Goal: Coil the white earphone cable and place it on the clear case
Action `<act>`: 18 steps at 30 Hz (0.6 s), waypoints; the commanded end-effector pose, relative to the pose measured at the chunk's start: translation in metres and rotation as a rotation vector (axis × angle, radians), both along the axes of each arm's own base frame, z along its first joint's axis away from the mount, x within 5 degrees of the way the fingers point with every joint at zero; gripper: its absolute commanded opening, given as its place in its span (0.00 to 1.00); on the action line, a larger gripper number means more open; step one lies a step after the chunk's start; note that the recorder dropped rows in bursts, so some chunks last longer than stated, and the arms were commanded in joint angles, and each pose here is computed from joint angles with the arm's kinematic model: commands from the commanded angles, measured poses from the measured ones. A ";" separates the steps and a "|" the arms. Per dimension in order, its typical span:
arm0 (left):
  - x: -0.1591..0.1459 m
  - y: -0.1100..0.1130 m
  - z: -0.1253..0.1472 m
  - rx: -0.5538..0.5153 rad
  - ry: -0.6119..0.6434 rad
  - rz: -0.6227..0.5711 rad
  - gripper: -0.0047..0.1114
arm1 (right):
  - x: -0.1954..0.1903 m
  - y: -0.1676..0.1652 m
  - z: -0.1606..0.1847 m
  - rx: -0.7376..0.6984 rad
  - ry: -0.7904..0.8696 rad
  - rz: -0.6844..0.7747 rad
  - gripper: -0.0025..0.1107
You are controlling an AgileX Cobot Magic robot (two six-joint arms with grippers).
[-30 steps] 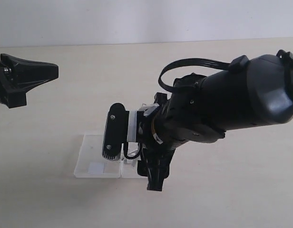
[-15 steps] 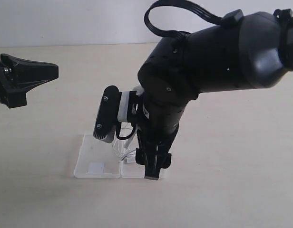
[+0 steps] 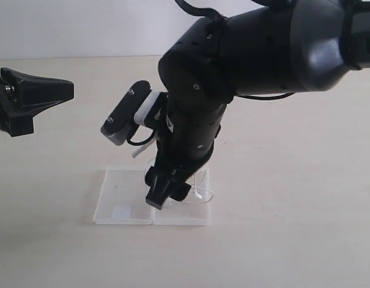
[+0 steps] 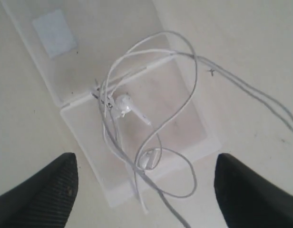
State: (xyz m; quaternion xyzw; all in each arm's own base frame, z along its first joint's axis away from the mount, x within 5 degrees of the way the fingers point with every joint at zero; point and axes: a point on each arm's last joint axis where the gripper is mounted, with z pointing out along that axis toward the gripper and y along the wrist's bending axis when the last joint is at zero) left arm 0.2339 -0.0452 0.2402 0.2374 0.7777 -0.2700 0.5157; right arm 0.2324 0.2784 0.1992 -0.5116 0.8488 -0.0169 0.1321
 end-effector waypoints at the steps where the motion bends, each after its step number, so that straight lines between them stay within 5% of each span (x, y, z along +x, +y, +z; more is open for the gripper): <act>1: -0.001 0.000 0.001 -0.011 -0.004 0.005 0.04 | 0.002 0.007 0.010 0.059 0.000 -0.038 0.69; 18: -0.001 0.000 0.001 -0.011 -0.004 0.005 0.04 | -0.002 -0.002 0.006 -0.056 0.056 -0.081 0.68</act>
